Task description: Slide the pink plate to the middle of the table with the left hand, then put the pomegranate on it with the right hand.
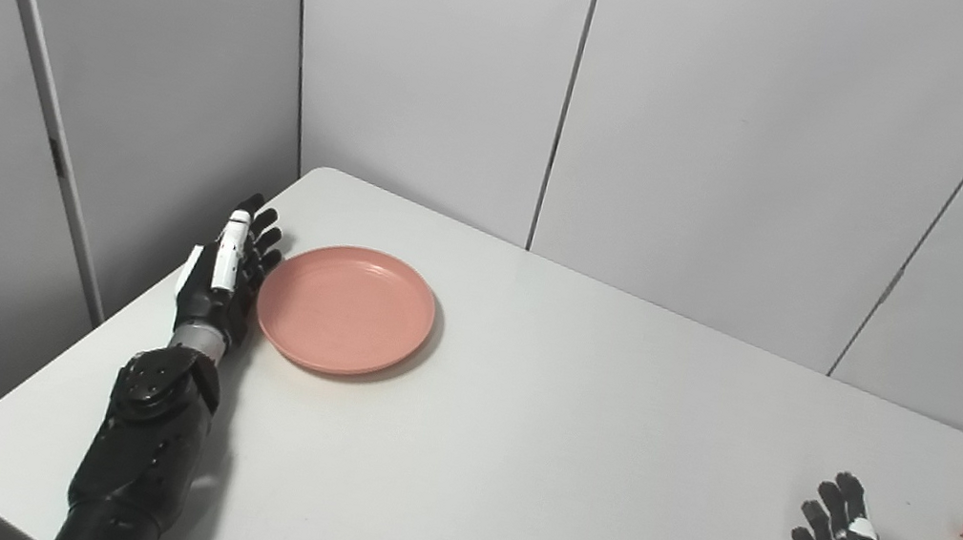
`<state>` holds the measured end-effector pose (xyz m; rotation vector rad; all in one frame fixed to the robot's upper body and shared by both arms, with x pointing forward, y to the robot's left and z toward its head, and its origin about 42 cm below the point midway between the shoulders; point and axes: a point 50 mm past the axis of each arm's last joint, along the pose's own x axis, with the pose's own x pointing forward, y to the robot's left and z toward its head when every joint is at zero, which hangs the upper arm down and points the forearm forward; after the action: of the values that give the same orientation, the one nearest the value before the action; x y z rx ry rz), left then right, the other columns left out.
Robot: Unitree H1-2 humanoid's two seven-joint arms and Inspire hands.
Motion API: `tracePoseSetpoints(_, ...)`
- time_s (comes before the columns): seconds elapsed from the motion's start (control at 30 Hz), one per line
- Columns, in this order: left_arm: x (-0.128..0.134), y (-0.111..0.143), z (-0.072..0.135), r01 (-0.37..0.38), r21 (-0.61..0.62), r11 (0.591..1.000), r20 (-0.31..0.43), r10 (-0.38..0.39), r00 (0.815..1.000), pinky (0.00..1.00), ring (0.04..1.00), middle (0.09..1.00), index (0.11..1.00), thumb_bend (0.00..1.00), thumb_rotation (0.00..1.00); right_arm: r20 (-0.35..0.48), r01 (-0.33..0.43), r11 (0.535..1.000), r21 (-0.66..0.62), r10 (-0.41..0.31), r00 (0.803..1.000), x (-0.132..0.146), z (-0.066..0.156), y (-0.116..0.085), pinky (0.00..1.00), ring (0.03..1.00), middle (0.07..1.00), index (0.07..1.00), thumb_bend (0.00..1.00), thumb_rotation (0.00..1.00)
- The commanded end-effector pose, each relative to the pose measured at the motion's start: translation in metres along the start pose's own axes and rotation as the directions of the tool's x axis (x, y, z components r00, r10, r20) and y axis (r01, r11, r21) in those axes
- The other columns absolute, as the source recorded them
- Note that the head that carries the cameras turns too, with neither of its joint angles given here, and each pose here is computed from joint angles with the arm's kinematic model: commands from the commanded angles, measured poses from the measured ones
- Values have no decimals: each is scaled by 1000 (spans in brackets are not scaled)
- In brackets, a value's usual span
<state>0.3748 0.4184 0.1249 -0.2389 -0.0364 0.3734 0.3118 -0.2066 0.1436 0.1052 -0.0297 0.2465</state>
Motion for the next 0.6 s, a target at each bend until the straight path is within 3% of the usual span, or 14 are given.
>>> tracePoseSetpoints(0.0, 8, -9, 7, 40, 0, 999, 17, -40, 999, 940, 950, 952, 928, 340, 1000, 63, -16, 1000, -6, 17, 998, 8, 16, 2, 1000, 1000, 1000, 1000, 117, 1000)
tracePoseSetpoints(0.57, 4, -28, 4, 96, -19, 995, -2, -96, 995, 932, 931, 927, 912, 361, 1000, 63, -15, 1000, -9, 16, 998, 8, 16, 5, 1000, 1000, 1000, 1000, 132, 1000)
